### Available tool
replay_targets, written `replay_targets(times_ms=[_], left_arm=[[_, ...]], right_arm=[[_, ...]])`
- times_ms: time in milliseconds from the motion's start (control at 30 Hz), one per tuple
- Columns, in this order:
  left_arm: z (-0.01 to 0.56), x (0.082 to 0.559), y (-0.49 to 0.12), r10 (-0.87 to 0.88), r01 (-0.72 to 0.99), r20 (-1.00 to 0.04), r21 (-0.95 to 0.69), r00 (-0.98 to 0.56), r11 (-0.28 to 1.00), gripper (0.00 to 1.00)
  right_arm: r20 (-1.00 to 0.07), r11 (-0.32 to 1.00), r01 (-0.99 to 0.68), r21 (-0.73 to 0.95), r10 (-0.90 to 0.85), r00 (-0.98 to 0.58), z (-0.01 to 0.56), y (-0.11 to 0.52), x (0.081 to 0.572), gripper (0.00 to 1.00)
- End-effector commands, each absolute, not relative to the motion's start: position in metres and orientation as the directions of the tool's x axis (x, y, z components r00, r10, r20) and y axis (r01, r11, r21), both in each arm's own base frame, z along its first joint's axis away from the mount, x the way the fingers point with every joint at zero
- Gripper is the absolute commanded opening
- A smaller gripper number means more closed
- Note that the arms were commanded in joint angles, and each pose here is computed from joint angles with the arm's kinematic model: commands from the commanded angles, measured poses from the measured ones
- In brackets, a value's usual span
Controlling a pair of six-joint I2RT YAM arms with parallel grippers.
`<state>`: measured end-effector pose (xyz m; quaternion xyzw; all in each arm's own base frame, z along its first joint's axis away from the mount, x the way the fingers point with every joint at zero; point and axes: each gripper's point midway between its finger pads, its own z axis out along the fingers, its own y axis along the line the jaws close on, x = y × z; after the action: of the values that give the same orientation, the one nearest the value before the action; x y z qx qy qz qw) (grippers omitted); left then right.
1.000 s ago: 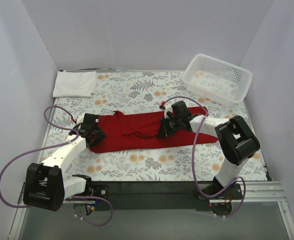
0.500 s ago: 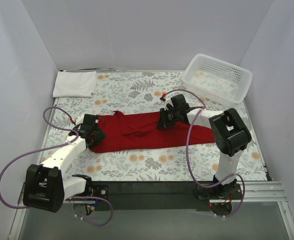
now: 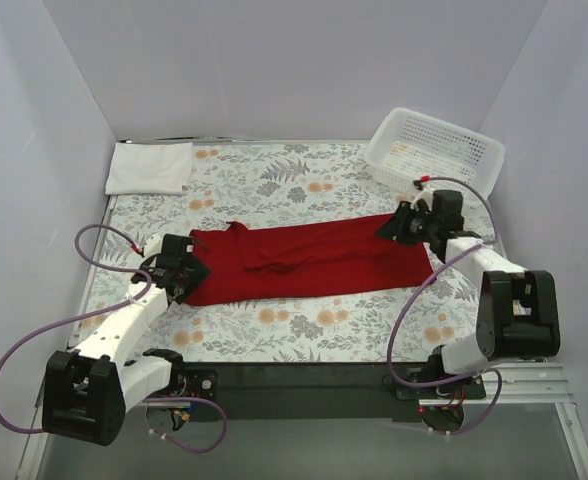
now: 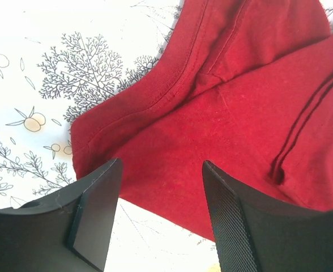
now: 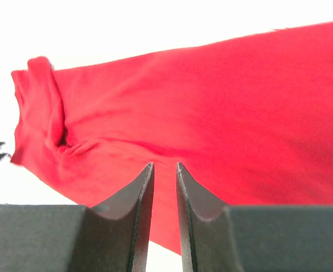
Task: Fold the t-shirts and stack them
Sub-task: Fold the tshirt
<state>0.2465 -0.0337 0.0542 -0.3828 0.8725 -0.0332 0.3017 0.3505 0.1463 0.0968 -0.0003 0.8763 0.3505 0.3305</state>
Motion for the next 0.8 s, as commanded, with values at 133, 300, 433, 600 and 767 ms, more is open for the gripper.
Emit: replay_targets(times_ms=[133, 300, 433, 600, 767], left_arm=[[0.038, 0.243, -0.024, -0.762, -0.735, -0.45, -0.283, -0.465, 0.616, 0.52], [0.014, 0.233, -0.015, -0.838, -0.81, -0.34, -0.269, -0.427, 0.522, 0.47], [-0.004, 0.212, -0.014, -0.871, -0.861, -0.272, -0.202, -0.409, 0.467, 0.44], [-0.02, 0.183, -0.016, -0.918, -0.908, -0.209, -0.188, -0.337, 0.376, 0.41], [0.002, 0.189, -0.009, -0.923, -0.912, -0.255, -0.22, -0.289, 0.346, 0.43]], right_arm=[[-0.351, 0.642, 0.08, 0.763, 0.515, -0.782, 0.054, 0.077, 0.303, 0.28], [-0.258, 0.562, 0.259, 0.785, 0.677, -0.689, 0.032, 0.036, 0.289, 0.28], [-0.184, 0.497, 0.381, 0.78, 0.764, -0.619, 0.014, 0.016, 0.27, 0.3], [-0.144, 0.406, 0.498, 0.766, 0.864, -0.482, 0.001, -0.017, 0.249, 0.3], [-0.233, 0.453, 0.466, 0.76, 0.859, -0.455, 0.015, -0.027, 0.251, 0.33]])
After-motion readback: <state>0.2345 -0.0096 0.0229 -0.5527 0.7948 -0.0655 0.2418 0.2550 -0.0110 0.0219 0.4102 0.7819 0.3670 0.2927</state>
